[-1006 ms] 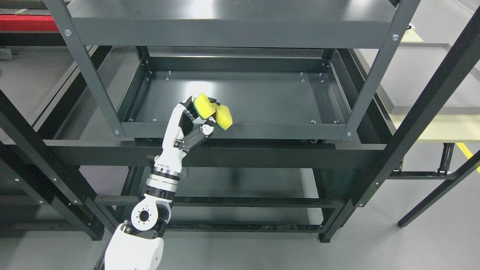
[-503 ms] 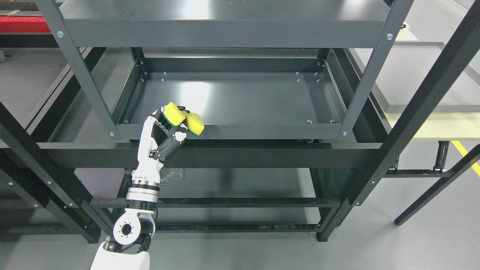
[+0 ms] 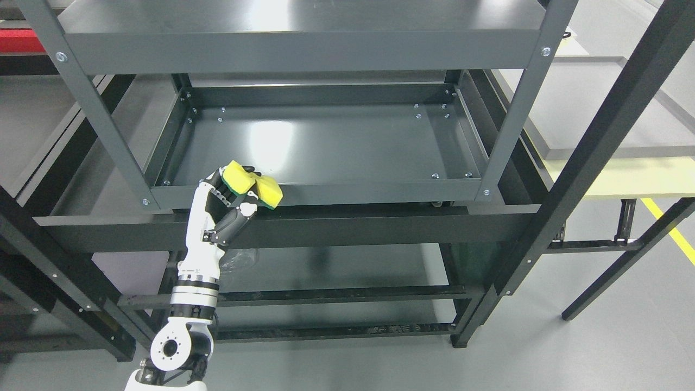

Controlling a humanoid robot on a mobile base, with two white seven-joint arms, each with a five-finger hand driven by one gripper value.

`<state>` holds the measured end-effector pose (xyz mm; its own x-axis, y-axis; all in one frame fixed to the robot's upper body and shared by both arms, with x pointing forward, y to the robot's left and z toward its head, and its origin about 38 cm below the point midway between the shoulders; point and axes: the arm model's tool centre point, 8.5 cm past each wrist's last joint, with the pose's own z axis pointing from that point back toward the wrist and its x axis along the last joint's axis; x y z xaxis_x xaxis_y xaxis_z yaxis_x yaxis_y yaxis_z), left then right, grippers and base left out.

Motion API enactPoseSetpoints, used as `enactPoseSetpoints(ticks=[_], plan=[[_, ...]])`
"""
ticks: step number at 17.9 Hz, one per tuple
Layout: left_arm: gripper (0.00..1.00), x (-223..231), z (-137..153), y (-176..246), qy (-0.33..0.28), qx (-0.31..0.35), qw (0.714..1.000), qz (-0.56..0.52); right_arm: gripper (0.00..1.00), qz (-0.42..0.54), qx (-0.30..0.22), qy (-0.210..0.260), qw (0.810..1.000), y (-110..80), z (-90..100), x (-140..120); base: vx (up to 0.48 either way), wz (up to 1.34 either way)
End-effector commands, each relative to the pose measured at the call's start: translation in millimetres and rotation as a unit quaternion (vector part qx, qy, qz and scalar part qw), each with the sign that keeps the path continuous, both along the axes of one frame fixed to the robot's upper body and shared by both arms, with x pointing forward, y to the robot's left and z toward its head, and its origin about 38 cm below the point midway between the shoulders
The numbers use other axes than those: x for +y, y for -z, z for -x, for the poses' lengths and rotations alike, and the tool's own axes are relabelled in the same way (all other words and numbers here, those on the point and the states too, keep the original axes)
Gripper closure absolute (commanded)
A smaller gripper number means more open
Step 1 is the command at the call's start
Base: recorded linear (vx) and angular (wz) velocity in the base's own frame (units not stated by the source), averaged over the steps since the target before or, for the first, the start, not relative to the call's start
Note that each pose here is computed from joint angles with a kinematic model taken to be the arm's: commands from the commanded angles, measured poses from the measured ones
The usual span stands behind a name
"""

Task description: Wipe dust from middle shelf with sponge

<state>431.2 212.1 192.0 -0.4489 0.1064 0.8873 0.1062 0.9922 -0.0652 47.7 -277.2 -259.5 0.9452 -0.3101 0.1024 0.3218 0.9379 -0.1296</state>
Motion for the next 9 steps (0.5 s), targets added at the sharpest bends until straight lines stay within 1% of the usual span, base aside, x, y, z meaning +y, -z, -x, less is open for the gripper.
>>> enactPoseSetpoints(ticks=[1,9], plan=[[0.92,22.7,11.5,-13.9,-0.025,-0.023,0.999,-0.001,0.00,-0.001,0.025,0.002,1.000,-0.9,0.7,-10.1,0.007,-0.06],[0.92,29.0,11.2,-11.0,-0.032,-0.016,0.999,0.001,0.00,-0.001,0.025,0.002,1.000,-0.9,0.7,-10.1,0.008,-0.05]])
